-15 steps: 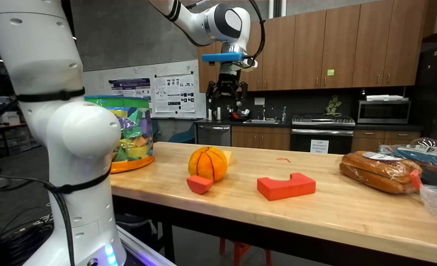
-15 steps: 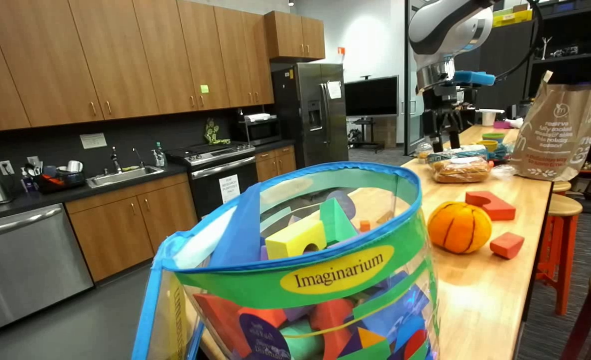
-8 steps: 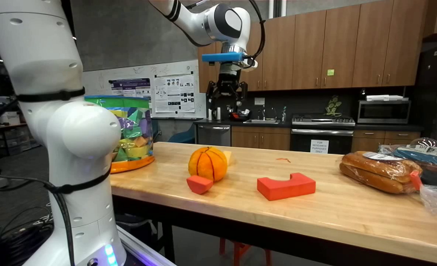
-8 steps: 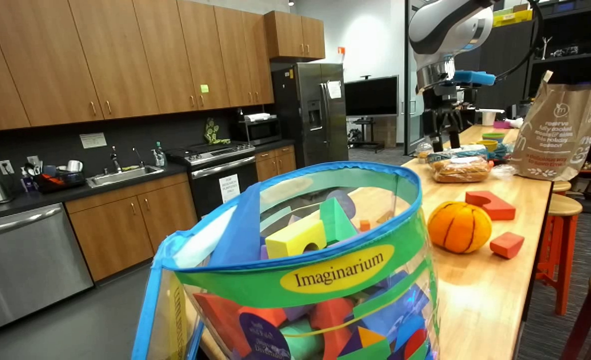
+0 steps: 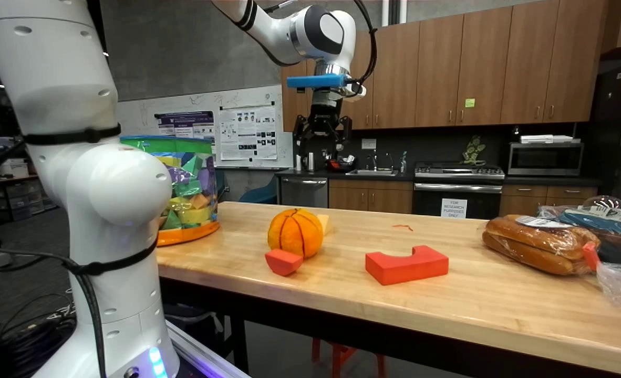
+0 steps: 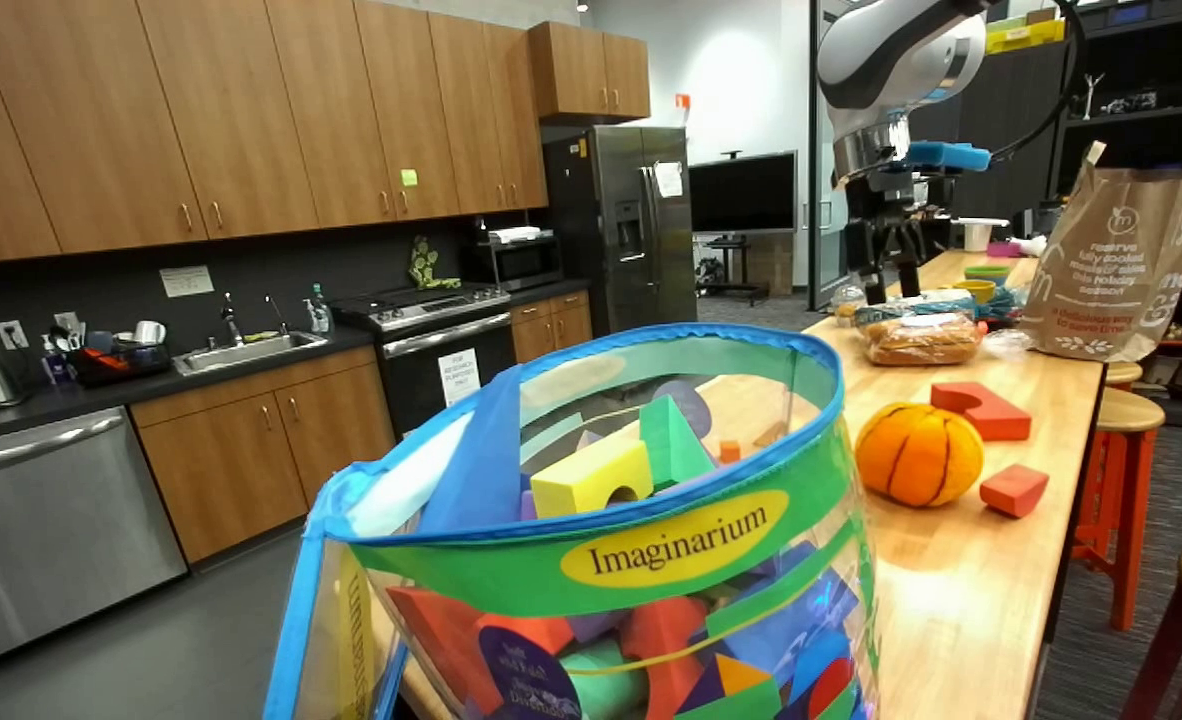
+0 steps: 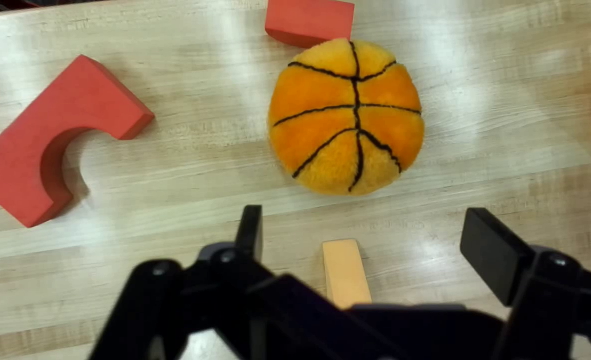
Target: Lift the orange toy on the right and put it in the bag
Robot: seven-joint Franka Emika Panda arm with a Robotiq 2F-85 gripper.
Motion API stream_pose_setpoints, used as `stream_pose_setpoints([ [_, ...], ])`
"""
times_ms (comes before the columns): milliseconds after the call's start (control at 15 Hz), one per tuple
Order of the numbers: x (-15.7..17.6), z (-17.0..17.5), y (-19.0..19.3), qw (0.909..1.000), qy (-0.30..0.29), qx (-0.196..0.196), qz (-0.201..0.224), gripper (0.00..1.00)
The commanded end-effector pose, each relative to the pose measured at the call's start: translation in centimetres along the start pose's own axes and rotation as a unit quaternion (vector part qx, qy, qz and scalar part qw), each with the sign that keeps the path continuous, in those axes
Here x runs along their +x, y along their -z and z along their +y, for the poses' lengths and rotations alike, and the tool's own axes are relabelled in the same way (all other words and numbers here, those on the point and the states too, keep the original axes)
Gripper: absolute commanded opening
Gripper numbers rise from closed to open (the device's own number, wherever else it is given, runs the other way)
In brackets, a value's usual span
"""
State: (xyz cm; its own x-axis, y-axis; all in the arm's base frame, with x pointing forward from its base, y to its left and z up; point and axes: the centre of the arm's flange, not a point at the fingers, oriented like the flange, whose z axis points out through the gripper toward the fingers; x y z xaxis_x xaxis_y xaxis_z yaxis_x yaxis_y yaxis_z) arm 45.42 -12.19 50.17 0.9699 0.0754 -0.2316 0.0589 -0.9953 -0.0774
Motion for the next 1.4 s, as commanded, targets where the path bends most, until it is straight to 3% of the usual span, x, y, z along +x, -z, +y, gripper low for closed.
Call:
stream_pose_setpoints([
  [0, 0.0, 0.0, 0.0, 1.0, 0.0, 0.0, 0.0, 1.0],
  [800, 1.5, -1.9, -0.9, 0.9997, -0.015, 0.014, 0.01, 1.0],
  [1067, 2.3, -0.8, -2.9, 0.998, -0.056, 0.027, 0.014, 1.0],
  [1333, 2.7, 1.4, -4.7, 0.9895, -0.129, 0.052, 0.037, 1.0],
])
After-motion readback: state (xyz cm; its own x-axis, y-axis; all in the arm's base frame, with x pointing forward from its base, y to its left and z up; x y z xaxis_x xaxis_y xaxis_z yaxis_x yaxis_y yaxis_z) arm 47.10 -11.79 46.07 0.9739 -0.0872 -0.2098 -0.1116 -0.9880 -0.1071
